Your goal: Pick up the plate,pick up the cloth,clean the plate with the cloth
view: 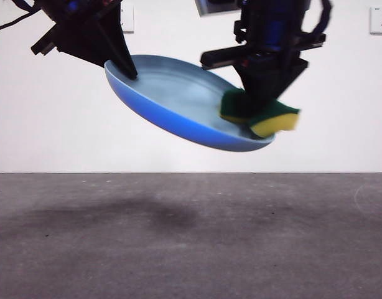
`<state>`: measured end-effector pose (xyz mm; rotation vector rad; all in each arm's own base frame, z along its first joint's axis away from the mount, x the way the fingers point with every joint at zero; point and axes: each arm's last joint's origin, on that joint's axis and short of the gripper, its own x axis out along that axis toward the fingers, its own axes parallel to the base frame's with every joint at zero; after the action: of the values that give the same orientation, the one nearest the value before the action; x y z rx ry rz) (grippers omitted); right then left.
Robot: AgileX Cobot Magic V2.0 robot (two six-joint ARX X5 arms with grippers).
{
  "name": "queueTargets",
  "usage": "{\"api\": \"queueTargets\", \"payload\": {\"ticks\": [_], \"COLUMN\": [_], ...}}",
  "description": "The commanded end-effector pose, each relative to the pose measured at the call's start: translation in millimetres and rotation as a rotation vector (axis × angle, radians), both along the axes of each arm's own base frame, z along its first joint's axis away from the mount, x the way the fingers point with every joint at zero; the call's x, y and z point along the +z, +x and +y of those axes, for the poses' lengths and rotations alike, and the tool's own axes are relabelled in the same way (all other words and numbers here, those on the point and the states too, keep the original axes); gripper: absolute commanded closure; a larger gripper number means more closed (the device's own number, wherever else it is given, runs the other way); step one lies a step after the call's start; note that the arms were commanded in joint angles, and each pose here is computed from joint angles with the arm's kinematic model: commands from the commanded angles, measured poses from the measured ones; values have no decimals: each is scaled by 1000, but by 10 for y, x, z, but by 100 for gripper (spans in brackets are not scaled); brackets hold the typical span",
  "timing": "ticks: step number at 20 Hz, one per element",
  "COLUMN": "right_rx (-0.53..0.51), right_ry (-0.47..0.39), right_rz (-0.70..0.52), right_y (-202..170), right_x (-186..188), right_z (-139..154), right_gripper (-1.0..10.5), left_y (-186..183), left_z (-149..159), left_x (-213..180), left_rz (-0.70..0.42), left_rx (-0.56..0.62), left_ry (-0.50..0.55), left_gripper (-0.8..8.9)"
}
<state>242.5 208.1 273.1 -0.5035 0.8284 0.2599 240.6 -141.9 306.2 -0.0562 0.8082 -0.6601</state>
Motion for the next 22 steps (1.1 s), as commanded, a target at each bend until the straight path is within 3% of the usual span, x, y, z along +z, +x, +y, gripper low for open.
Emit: {"api": "queueTargets", "payload": {"ticks": [1, 4, 7, 10, 12, 15, 16, 18, 22], "right_rx": [8, 225, 388, 378, 322, 141, 107, 85, 79], "right_ry": [117, 417, 556, 498, 359, 92, 63, 77, 148], "right_rz": [-66, 38, 217, 352, 398, 292, 253, 187, 100], "right_y": [151, 167, 63, -24, -74, -89, -94, -133, -217], "right_x": [-1, 64, 47, -41, -116, -138, -105, 23, 250], "right_z": [27, 156, 237, 179, 85, -56, -83, -131, -208], "right_gripper": [962, 963, 963, 963, 963, 963, 963, 963, 963], "left_y": [-52, -42, -9, 44, 79, 139, 156, 224, 382], "left_z": [-34, -36, -42, -40, -8, 99, 130, 208, 309], "left_x": [22, 32, 67, 121, 137, 120, 106, 36, -142], "left_rz": [25, 13, -35, -108, -141, -218, -233, -233, -164], "left_rx": [-89, -88, -76, -33, 8, 135, 169, 226, 267], "left_ry": [-37, -43, -59, -75, -62, 91, 146, 246, 304], "left_gripper": [821, 821, 821, 821, 821, 821, 821, 821, 821]}}
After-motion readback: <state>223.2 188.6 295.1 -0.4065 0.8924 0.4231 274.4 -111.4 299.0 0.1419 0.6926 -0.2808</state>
